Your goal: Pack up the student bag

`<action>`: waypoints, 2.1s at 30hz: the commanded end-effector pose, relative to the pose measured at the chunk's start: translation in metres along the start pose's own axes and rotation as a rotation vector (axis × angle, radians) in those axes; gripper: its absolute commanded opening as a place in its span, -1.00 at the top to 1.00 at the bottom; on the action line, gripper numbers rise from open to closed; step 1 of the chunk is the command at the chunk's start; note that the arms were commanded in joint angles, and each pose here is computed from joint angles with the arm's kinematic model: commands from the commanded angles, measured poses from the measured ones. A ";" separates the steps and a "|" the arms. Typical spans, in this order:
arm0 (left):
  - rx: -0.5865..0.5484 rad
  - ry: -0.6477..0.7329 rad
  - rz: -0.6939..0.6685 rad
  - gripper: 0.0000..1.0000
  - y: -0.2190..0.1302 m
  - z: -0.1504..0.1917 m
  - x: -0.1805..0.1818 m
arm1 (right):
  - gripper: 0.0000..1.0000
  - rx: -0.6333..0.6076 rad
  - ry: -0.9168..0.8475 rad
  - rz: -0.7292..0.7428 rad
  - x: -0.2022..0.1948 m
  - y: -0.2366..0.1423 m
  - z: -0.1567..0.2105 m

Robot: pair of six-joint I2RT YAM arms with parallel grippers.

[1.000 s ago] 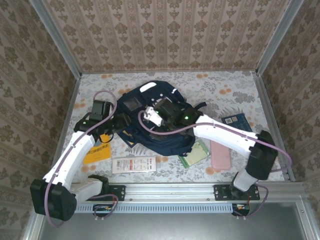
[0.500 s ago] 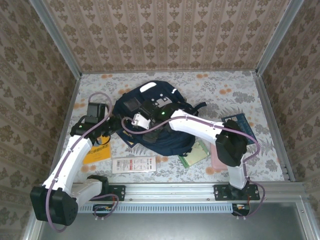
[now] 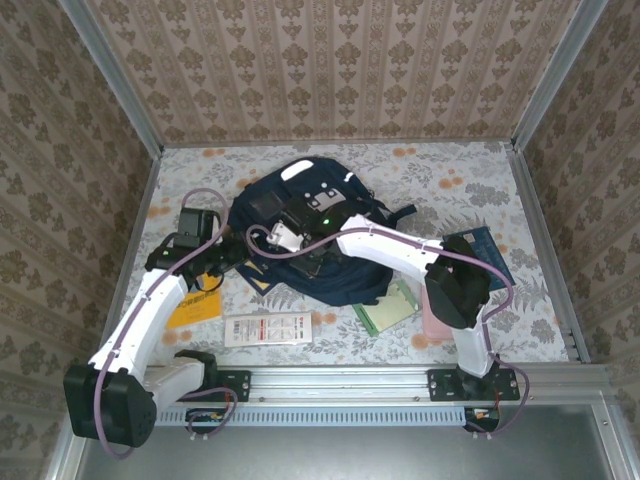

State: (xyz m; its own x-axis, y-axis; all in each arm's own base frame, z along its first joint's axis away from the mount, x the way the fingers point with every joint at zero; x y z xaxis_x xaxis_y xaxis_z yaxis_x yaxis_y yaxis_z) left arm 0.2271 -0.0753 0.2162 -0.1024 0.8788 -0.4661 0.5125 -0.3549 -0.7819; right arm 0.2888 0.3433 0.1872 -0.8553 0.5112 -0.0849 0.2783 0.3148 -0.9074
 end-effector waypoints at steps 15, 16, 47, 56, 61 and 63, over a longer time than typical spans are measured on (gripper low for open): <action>0.120 0.238 0.146 -0.26 0.034 0.013 -0.035 | 1.00 -0.361 0.381 -0.350 -0.063 -0.105 -0.016; 0.113 0.245 0.168 -0.26 0.034 0.012 -0.038 | 1.00 -0.371 0.403 -0.375 -0.067 -0.108 -0.015; -0.081 0.104 0.069 -0.29 -0.020 0.002 0.009 | -0.03 0.060 -0.006 0.135 0.002 -0.017 0.012; -0.088 0.100 0.073 -0.29 -0.020 0.003 0.011 | -0.01 0.127 -0.004 0.162 0.001 0.008 0.022; -0.100 0.092 0.068 -0.29 -0.021 0.002 0.013 | -0.02 0.173 -0.014 0.187 -0.001 0.026 0.032; -0.097 0.090 0.068 -0.29 -0.020 0.003 0.013 | -0.01 0.197 -0.022 0.204 -0.002 0.036 0.035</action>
State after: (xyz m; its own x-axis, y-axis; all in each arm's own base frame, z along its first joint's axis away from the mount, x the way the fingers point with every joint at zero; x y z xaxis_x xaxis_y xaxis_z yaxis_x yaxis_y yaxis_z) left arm 0.2146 -0.0581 0.2236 0.0157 0.8897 -0.4562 0.5879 -0.3773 -0.7156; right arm 0.2816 0.3316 0.1635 -0.8098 0.5406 -0.2278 0.3490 0.1318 -0.9278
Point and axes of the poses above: each hand's point on the last joint's axis, 136 mm out from that joint toward the fingers, its own y axis out along the fingers, its own x axis along the line the jaws close on, z = x × y, the point moved 8 cm from there along -y, back along the fingers, and after that the axes turned 5 degrees about y, right-handed, at the moved point
